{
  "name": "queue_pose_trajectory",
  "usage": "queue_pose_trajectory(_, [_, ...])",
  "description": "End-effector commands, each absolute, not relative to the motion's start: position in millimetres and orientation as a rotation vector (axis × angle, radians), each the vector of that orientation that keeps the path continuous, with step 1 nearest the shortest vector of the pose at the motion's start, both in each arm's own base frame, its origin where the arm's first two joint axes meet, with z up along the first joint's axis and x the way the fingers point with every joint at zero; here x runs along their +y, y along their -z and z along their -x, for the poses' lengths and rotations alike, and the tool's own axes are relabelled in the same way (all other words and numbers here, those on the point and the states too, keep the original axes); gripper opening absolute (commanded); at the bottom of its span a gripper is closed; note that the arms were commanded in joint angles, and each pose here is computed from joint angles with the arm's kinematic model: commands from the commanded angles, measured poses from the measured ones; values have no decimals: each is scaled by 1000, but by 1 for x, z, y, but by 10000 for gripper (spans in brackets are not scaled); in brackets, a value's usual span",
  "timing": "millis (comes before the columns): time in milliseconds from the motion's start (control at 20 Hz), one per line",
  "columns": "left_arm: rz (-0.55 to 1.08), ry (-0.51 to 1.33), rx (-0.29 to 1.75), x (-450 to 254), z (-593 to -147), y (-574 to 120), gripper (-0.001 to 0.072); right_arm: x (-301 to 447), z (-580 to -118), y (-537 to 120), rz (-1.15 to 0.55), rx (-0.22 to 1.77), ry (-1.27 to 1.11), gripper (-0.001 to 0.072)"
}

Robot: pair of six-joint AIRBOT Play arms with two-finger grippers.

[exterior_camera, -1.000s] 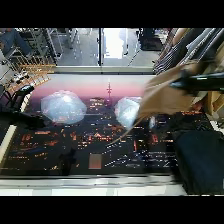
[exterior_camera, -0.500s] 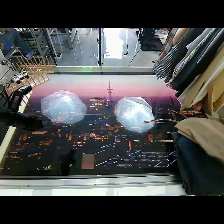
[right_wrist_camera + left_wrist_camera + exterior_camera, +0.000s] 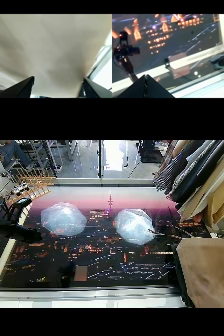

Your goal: Fold the clothes and pants, and hang the long-sleeved shirts on hangers.

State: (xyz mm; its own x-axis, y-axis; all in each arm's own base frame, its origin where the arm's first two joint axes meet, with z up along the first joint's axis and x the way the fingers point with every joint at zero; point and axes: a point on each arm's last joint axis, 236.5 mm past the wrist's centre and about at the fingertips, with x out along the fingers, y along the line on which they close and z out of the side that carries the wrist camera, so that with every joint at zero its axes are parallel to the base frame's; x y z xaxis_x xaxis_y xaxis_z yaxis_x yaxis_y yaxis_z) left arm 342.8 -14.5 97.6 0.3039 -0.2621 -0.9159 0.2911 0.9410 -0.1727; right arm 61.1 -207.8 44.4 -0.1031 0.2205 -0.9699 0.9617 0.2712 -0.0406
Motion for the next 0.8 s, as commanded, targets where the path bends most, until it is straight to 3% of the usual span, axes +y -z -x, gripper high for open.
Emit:
queue_pose_trajectory(0, [-30, 362, 1204, -13, -344, -98, 17, -263, -109, -105, -1027, 1208, 966, 707])
queue_pose_trajectory(150, [-39, 342, 1173, -10, -352, -100, 16, -266, -255, -199, -965, 689, 566, 704])
queue_pose_trajectory(200, [-66, 304, 1145, -1, -359, -101, 16, -244, -291, -215, -934, 640, 426, 702])
queue_pose_trajectory(300, [-84, 118, 1045, 34, -383, -114, 14, -182, -335, -203, -804, 747, 225, 676])
queue_pose_trajectory(500, [-13, -28, 678, 49, -421, -193, 17, -50, -375, -125, -515, 1021, -38, 306])
queue_pose_trajectory(600, [32, -14, 571, 42, -430, -218, 17, 4, -392, -96, -373, 1025, -124, 17])
queue_pose_trajectory(750, [31, -19, 539, 44, -434, -224, 17, 14, -431, -94, 18, 855, -114, 27])
